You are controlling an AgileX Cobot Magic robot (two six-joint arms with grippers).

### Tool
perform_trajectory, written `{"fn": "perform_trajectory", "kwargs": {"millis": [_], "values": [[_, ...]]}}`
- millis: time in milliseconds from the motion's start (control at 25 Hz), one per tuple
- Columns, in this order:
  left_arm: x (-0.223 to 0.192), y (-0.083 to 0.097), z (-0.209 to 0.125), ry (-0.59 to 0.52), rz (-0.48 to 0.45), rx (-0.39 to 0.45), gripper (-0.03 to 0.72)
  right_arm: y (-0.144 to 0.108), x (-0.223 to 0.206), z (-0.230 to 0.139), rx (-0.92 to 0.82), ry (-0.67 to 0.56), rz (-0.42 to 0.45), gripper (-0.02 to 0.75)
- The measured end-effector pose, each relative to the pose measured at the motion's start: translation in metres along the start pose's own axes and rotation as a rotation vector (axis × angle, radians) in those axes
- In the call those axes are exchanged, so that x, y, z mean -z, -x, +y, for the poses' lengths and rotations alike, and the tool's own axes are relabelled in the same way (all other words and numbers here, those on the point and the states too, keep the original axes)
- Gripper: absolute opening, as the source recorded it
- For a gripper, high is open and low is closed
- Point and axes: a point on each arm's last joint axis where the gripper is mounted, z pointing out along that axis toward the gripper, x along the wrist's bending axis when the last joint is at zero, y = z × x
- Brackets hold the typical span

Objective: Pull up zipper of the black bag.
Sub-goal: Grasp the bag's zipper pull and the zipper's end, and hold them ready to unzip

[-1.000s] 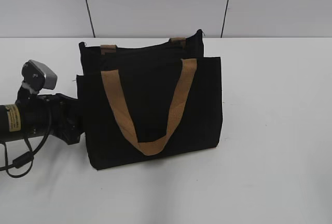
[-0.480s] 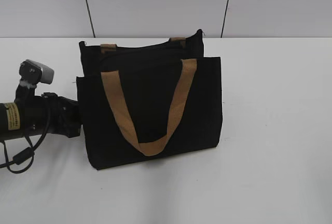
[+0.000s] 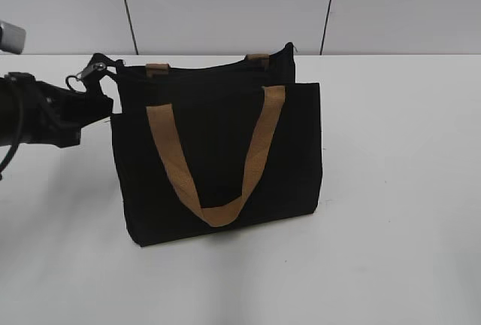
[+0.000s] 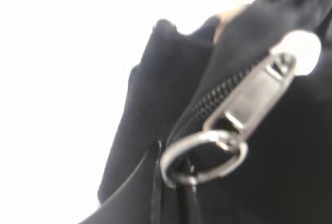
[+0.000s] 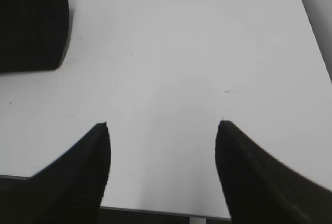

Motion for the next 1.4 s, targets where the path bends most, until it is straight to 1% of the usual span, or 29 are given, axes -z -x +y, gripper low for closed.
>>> {"fn": "perform_trajectory", "kwargs": {"millis": [120, 200, 360, 520, 840, 1240, 1320, 1400], "values": [[0.018, 0.007, 0.018, 0.017, 0.021, -0.008, 0.022, 0.0, 0.0, 0.0, 0.0, 0.0, 0.0, 0.494], [0.029, 0.014, 0.029, 0.038, 0.006, -0.019, 0.022, 0.0, 0.0, 0.0, 0.0, 0.0, 0.0, 0.494], [0.048, 0.024, 0.044, 0.073, 0.003, -0.081, 0.022, 0.0, 0.0, 0.0, 0.0, 0.0, 0.0, 0.494], [0.055, 0.026, 0.049, 0.074, 0.04, -0.114, 0.022, 0.0, 0.0, 0.0, 0.0, 0.0, 0.0, 0.494], [0.056, 0.026, 0.049, 0.075, 0.037, -0.118, 0.022, 0.0, 0.0, 0.0, 0.0, 0.0, 0.0, 0.494], [0.056, 0.032, 0.053, 0.117, -0.026, -0.121, 0.022, -0.001, 0.0, 0.0, -0.005, 0.003, 0.009, 0.494], [0.057, 0.035, 0.055, 0.138, -0.057, -0.123, 0.022, -0.003, 0.0, 0.001, -0.015, 0.011, 0.03, 0.494], [0.058, 0.039, 0.057, 0.169, -0.093, -0.12, 0.022, -0.007, 0.003, 0.004, -0.025, 0.033, 0.075, 0.494]]}}
